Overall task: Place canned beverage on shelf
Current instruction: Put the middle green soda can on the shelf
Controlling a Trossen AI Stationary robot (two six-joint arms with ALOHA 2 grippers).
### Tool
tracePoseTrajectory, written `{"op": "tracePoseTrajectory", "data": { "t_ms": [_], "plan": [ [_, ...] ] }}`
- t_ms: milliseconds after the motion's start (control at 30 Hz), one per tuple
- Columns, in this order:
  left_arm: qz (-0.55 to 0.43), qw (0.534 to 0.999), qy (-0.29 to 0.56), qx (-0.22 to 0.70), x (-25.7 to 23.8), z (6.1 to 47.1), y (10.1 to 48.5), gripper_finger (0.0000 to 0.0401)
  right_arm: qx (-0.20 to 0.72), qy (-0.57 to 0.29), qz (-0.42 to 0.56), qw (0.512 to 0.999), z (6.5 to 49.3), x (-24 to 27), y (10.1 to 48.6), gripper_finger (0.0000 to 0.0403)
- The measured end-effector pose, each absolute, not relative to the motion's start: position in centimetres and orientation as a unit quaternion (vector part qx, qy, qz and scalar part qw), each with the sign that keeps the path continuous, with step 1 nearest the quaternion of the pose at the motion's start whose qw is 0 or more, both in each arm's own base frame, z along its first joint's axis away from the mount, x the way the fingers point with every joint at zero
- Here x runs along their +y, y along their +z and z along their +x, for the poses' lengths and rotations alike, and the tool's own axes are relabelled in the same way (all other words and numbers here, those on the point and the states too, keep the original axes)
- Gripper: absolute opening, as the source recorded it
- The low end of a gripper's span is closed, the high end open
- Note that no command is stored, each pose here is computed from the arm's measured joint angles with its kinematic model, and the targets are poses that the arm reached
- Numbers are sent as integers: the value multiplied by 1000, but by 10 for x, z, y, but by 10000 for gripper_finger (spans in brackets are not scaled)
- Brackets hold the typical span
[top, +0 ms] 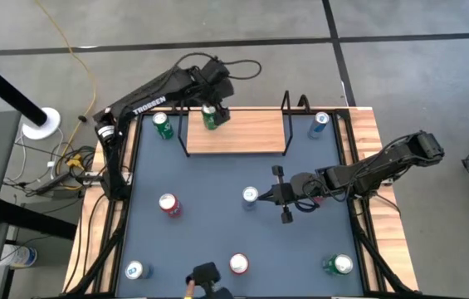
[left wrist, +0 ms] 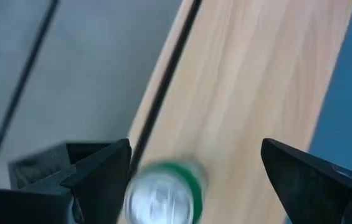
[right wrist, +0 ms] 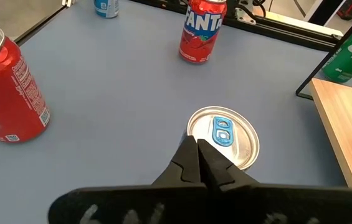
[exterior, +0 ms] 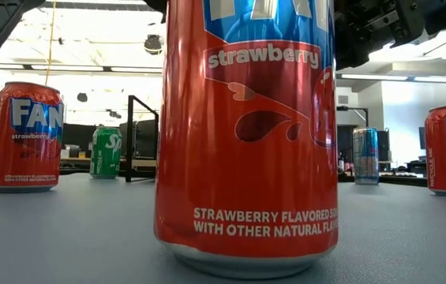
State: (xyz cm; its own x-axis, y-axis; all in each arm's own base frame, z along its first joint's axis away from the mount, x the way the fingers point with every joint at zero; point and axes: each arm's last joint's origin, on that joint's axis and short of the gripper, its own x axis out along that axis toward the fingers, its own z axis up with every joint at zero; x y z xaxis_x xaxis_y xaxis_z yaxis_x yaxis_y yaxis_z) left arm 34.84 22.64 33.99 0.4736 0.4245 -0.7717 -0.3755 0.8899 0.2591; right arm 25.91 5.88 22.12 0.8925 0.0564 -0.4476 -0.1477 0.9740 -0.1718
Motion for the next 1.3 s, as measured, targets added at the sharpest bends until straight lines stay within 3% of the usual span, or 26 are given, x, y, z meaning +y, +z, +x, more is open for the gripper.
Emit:
{"op": "tracePoseTrajectory", "data": {
  "t_ms": [167,300,500,600,667,800,1033,1300],
  "plan": [
    [93,840,257,468,221,371,325,324,226,53,-101,968,259,59,221,0],
    [117,801,313,497,227,374,313,270,226,53,-101,967,259,59,221,0],
    [140,784,336,503,233,376,309,133,225,52,-101,968,259,59,221,0],
    [165,765,358,509,226,373,319,45,220,48,-102,969,260,57,222,0],
    [174,764,378,493,218,366,338,13,212,28,-101,972,261,54,224,0],
    [148,791,389,448,200,335,383,9,196,-50,-89,975,265,38,228,0],
    [98,850,341,391,156,278,424,0,148,-146,-60,976,282,-6,269,0],
    [126,894,302,306,88,209,398,0,206,-234,-64,948,331,-72,300,0]
  ]
}}
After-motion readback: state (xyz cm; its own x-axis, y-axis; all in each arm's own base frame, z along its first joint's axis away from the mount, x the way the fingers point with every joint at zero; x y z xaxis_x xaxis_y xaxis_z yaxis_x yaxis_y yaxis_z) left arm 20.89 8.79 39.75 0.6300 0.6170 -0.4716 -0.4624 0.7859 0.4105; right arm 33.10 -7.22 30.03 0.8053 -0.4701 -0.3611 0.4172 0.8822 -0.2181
